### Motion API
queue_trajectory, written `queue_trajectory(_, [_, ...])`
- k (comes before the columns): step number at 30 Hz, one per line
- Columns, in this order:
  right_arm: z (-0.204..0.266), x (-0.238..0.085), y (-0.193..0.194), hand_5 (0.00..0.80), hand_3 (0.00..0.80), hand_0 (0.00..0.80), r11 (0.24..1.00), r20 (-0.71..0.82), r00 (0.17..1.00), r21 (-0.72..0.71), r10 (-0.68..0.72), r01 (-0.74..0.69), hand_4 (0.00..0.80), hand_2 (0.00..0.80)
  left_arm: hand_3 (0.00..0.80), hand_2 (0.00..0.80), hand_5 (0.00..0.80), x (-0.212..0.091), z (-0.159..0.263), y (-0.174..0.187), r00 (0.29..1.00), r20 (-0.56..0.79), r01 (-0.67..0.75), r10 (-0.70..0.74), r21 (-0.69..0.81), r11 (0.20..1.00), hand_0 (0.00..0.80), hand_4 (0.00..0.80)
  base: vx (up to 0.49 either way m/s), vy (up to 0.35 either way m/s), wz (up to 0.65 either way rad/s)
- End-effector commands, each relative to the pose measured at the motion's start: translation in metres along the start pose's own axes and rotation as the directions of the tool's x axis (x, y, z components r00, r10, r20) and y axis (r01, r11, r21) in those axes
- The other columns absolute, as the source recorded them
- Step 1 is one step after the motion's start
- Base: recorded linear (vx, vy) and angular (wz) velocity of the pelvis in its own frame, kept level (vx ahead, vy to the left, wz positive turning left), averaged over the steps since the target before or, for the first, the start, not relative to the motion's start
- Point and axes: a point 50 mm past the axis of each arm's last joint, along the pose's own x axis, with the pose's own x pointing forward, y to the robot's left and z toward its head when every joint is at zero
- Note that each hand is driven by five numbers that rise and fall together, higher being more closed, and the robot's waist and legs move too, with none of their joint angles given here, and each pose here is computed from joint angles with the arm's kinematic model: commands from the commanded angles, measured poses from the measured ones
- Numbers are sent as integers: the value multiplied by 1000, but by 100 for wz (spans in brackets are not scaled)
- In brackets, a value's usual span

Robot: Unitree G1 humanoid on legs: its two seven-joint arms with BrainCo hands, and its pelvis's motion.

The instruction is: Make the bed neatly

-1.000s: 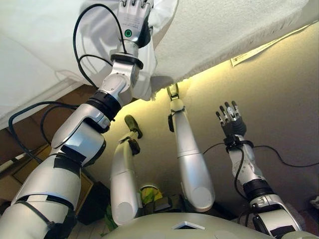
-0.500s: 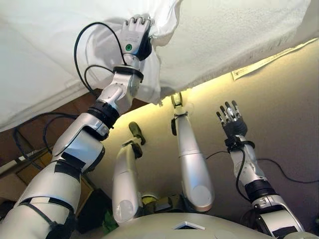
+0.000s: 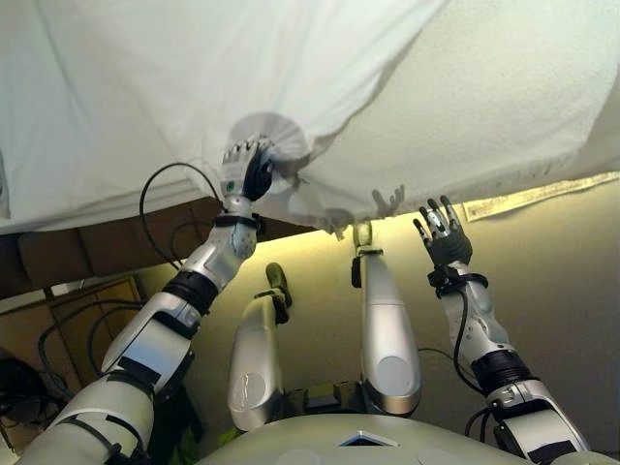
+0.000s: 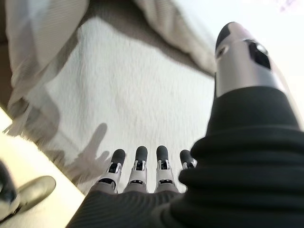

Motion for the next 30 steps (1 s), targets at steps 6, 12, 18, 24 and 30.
queue_trajectory(6, [32, 47, -16, 0, 0, 0, 650, 152, 986, 756, -66, -73, 0, 0, 800, 800, 800, 30, 7, 46, 986, 128, -116, 112, 25, 993, 800, 800, -89, -92, 18])
queue_trajectory(12, [76, 63, -20, 0, 0, 0, 583, 258, 964, 794, -64, -173, 0, 0, 800, 800, 800, 32, 7, 49, 985, 144, -99, 95, 21, 995, 800, 800, -41, -85, 17])
queue_trajectory(18, [103, 67, -15, 0, 0, 0, 625, 304, 952, 738, 29, -254, 0, 0, 800, 800, 800, 31, 6, 59, 978, 174, -118, 111, 30, 993, 800, 800, 12, 8, 6])
queue_trajectory(24, [104, 68, -13, 0, 0, 0, 647, 290, 955, 717, 65, -261, 0, 0, 800, 800, 800, 30, -2, 70, 979, 172, -124, 112, 59, 991, 800, 800, 41, 4, 8])
queue_trajectory(30, [104, 62, -28, 0, 0, 0, 621, 264, 964, 757, -11, -201, 0, 0, 800, 800, 800, 26, -1, 73, 973, 197, -133, 119, 55, 990, 800, 800, 36, 36, 12])
